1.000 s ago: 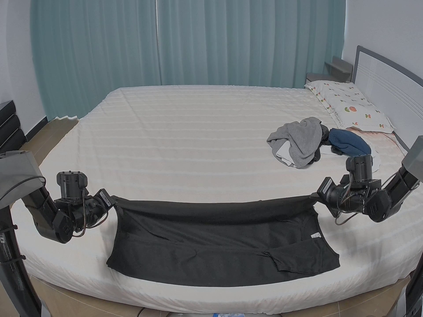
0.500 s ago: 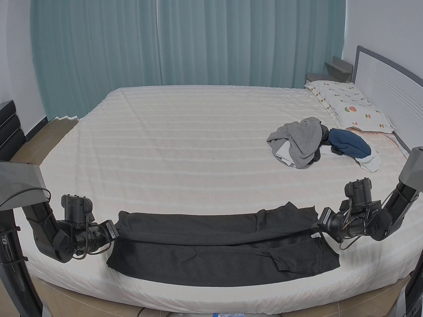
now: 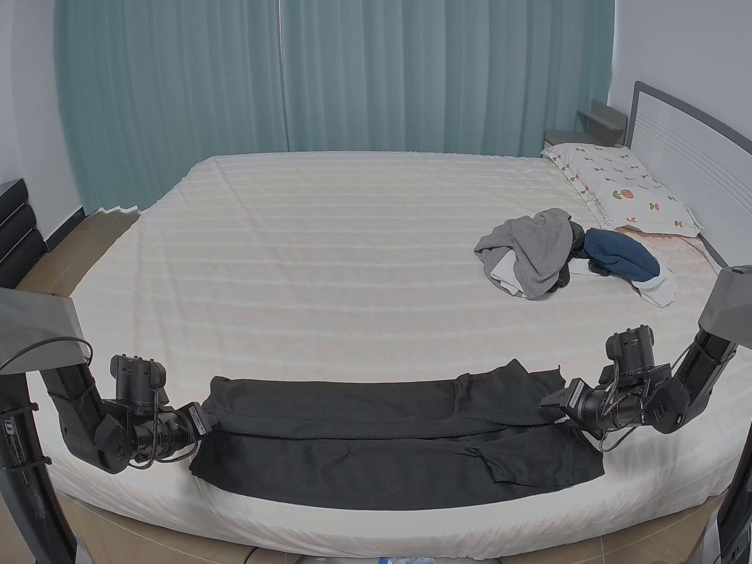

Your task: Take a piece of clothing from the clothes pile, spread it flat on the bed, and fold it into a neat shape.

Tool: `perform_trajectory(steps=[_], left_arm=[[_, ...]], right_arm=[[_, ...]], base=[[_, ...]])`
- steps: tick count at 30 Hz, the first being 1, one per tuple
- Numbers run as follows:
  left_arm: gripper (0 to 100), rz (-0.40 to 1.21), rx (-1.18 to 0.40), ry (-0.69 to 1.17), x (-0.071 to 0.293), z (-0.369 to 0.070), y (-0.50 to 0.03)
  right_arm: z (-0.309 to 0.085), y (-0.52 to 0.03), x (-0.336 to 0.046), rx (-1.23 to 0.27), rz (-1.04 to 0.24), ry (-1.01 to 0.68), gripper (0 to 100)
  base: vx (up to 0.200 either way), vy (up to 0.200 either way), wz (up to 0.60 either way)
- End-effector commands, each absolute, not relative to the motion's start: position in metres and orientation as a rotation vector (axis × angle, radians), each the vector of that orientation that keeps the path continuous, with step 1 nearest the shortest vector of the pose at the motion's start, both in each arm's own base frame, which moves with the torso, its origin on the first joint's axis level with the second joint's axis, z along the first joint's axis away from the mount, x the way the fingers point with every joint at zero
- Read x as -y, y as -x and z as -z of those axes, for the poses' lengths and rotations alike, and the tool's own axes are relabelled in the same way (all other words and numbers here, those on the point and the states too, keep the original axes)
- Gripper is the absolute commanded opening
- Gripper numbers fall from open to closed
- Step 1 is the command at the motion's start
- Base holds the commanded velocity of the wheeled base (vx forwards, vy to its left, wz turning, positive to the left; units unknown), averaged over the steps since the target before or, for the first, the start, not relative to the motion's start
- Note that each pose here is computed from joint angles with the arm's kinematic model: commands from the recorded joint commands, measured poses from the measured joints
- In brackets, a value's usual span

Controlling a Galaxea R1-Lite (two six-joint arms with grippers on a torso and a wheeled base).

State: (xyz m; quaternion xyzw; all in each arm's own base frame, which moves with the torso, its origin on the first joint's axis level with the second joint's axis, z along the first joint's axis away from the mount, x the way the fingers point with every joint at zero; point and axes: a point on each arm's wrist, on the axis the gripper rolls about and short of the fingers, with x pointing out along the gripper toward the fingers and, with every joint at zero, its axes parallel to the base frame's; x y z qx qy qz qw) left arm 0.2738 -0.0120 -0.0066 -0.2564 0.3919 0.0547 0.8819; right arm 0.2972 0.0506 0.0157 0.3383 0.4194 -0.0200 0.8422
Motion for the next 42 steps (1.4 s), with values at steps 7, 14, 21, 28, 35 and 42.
perform_trajectory(steps=[7, 14, 21, 28, 35, 42], left_arm=[[100, -0.122, -0.654, 0.556, 0.005, -0.028, -0.288], [100, -0.120, -0.656, 0.594, 0.009, -0.006, -0.326], [100, -0.126, -0.684, 0.624, 0.017, 0.031, -0.356], [0, -0.158, -0.680, 0.651, 0.014, 0.036, -0.359], [0, -0.206, -0.631, 0.746, 0.006, 0.023, -0.360], [0, -0.204, -0.619, 0.761, 0.006, 0.019, -0.361]], right_arm=[[-0.055, -0.312, -0.041, -0.729, 0.008, -0.741, 100], [-0.043, -0.315, -0.042, -0.764, 0.037, -0.803, 100], [-0.037, -0.314, -0.040, -0.784, 0.052, -0.809, 100], [-0.035, -0.314, -0.036, -0.785, 0.067, -0.815, 100], [-0.023, -0.315, -0.031, -0.814, 0.099, -0.819, 100], [-0.021, -0.317, -0.031, -0.818, 0.102, -0.818, 100]], base=[[0.000, 0.000, 0.00], [0.000, 0.000, 0.00], [0.000, 0.000, 0.00], [0.000, 0.000, 0.00], [0.000, 0.000, 0.00], [0.000, 0.000, 0.00]])
